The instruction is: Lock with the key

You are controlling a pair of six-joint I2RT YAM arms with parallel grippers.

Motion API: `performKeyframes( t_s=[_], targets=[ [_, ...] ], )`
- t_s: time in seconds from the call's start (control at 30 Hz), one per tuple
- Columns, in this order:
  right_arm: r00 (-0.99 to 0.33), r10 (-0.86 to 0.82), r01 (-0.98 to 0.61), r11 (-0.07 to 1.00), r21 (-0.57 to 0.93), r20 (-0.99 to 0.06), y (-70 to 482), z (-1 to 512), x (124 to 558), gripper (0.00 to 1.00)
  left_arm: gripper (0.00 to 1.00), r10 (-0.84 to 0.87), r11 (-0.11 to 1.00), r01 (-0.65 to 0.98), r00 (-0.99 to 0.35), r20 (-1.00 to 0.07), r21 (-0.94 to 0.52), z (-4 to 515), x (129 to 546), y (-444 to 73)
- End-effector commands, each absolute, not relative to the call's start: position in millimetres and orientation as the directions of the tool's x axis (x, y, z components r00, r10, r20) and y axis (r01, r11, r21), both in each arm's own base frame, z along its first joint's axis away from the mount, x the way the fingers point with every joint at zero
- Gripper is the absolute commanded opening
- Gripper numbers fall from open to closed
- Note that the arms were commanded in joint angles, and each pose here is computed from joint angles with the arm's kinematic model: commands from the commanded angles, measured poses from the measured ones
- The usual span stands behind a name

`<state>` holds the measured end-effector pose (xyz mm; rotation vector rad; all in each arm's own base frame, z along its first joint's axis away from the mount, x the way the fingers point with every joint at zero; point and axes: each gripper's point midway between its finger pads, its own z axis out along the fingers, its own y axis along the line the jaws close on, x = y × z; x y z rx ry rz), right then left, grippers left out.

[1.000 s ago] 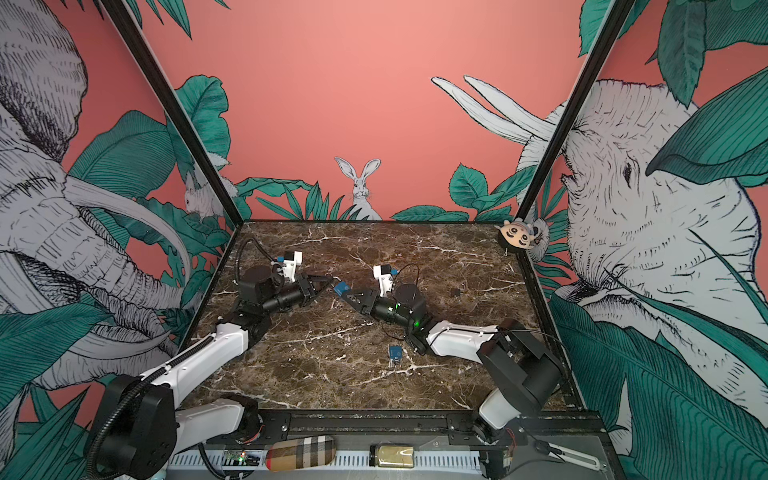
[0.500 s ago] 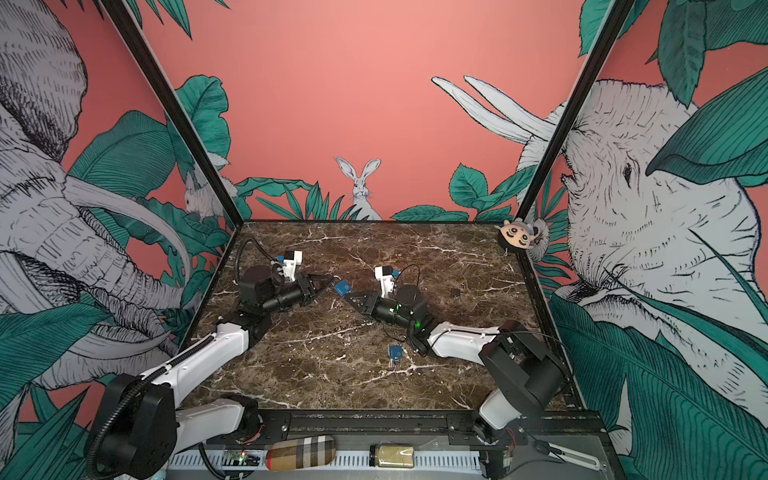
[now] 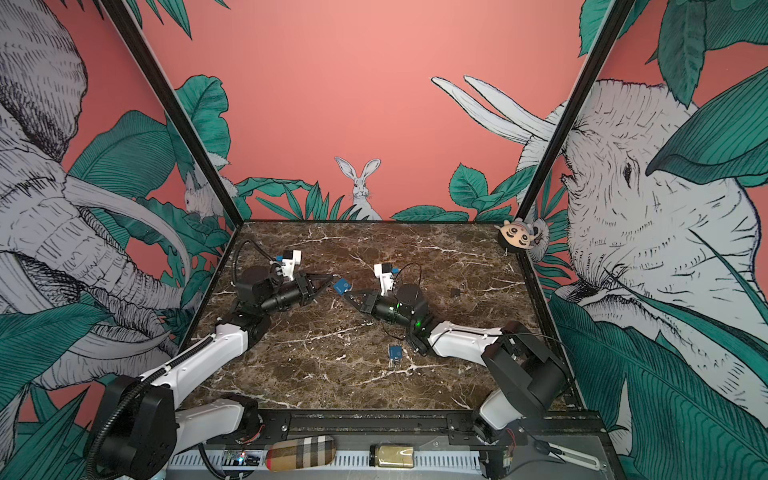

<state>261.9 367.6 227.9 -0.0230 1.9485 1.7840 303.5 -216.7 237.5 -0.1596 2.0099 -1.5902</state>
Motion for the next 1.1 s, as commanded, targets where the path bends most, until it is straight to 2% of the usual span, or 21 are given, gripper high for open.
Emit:
performKeyframes(
  t_s=[0.0,0.43,0.8,1.07],
  targets=[
    [-0.838,0.34,-0.425,0.085,0.901,-0.427,367,264,259,0.0,0.0,-0.435,0.272,0.285,-0.816,-0.381,-0.919,248,297,-215],
    [-0.827,0.333,-0.421,0.17,0.891,-0.454,355,255,255,0.0,0.0,-0.527,0.264,0.298,-0.752,-0.396,-0.917,258,306,-204],
    [-0.821,0.342,-0.43,0.156,0.89,-0.456,351,253,252,0.0,0.0,-0.65,0.272,0.252,-0.664,-0.37,-0.929,259,321,-184],
    [-0.819,0.338,-0.438,0.155,0.886,-0.464,349,253,249,0.0,0.0,-0.663,0.271,0.246,-0.653,-0.366,-0.93,261,324,-181]
  ],
)
